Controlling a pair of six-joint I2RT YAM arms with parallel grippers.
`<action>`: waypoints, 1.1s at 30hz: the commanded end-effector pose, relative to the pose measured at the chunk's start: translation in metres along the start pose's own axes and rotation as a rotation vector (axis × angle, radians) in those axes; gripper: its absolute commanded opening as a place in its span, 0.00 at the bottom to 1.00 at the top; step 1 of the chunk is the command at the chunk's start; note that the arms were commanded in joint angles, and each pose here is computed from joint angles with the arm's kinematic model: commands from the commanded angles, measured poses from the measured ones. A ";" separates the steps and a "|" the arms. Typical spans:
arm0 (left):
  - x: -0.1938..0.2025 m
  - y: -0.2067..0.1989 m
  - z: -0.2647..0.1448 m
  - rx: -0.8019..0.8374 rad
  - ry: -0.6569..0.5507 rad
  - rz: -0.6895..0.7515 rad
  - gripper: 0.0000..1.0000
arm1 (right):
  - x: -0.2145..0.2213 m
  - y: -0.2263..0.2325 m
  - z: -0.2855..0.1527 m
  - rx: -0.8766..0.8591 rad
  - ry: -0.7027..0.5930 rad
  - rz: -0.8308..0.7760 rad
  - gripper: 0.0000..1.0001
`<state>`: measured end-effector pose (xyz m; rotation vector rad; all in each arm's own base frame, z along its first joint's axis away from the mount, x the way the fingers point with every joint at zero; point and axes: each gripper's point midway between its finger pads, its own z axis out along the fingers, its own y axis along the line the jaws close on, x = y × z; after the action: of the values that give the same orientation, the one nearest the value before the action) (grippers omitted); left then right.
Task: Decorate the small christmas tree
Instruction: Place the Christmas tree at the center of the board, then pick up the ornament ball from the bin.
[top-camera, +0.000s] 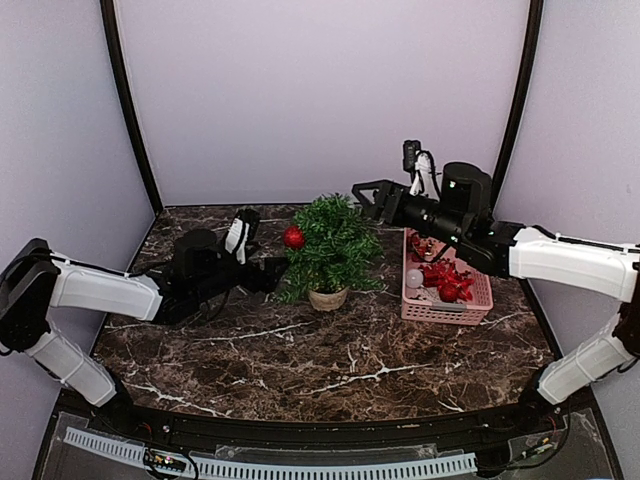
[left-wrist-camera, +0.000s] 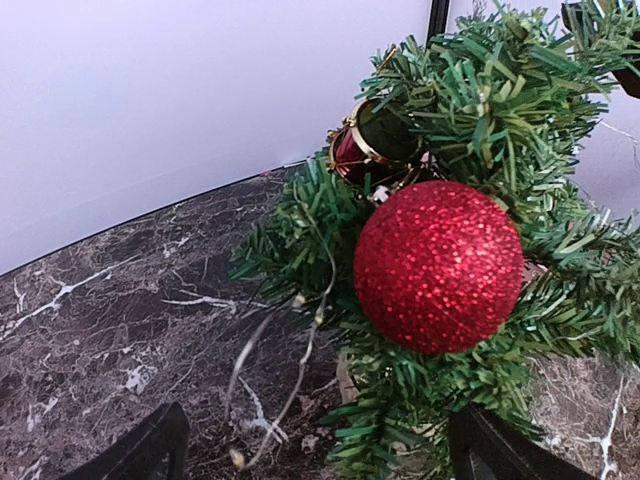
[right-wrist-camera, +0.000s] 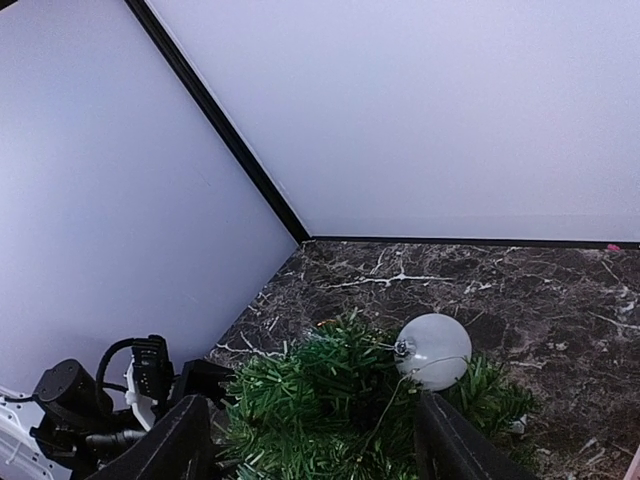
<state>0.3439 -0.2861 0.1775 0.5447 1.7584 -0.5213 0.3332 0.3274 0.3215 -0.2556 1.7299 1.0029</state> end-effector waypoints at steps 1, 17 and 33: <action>-0.010 -0.005 -0.019 0.044 -0.017 0.006 0.94 | -0.014 0.006 -0.015 0.006 -0.046 -0.026 0.72; 0.009 0.028 -0.108 -0.149 0.096 -0.294 0.99 | 0.033 -0.124 -0.107 0.596 0.266 -0.044 0.70; 0.015 0.017 -0.112 -0.044 0.274 -0.453 0.99 | 0.125 -0.251 -0.135 0.772 0.628 0.018 0.51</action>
<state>0.2653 -0.1908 0.1795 0.1523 2.1536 -0.6713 0.3379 0.1009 0.1118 0.0644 2.5364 0.1665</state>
